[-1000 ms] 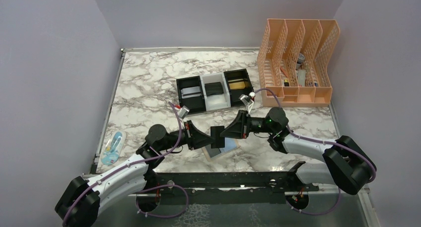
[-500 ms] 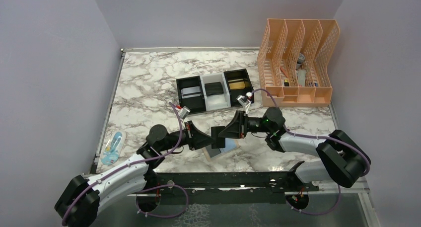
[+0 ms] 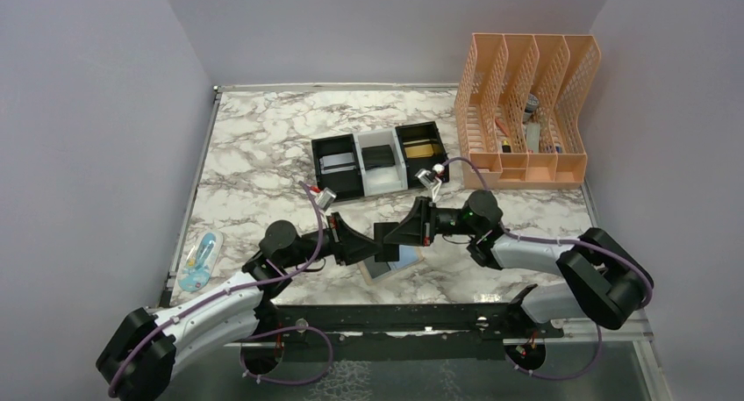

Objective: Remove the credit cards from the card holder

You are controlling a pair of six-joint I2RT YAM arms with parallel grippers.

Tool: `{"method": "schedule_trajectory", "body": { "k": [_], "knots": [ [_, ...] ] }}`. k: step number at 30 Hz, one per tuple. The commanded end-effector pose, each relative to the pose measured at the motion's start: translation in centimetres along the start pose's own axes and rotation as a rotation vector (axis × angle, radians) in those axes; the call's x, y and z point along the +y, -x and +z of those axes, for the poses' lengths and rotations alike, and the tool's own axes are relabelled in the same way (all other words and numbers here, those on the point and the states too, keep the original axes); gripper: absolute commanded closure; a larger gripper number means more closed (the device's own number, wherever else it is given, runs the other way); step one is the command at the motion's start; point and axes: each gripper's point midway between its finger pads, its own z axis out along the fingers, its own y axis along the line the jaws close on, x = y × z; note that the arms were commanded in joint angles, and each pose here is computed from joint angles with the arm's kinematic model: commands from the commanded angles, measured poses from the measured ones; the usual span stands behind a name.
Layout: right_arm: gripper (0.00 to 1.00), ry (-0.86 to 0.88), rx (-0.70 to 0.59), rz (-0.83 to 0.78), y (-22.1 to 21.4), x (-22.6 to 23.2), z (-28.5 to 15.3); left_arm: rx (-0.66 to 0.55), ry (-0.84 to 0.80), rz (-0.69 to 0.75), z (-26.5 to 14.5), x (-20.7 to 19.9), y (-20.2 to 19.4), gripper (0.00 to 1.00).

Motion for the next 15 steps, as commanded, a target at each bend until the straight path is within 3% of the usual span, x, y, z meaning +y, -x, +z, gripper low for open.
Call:
{"method": "schedule_trajectory", "body": {
  "k": [1, 5, 8, 9, 15],
  "knots": [
    [0.99, -0.062, -0.047, -0.057, 0.7, -0.6, -0.1, -0.022, 0.038, 0.047, 0.1, 0.3, 0.7, 0.62],
    [0.99, -0.208, -0.085, -0.121, 2.0, -2.2, -0.6, 0.009, 0.18, 0.093, -0.3, 2.1, 1.1, 0.25],
    [0.99, -0.325, -0.119, -0.178, 3.0, -3.3, -1.4, 0.024, 0.364, 0.158, -1.6, 4.0, 2.0, 0.05],
    [0.99, -0.365, -0.134, -0.197, 3.5, -3.7, -1.8, 0.02, 0.431, 0.178, -2.2, 4.6, 2.6, 0.01],
    [0.99, -0.591, -0.176, -0.321, 5.9, -5.7, -3.9, 0.013, 0.769, 0.268, -6.4, 6.5, 5.7, 0.01]
  ]
}}
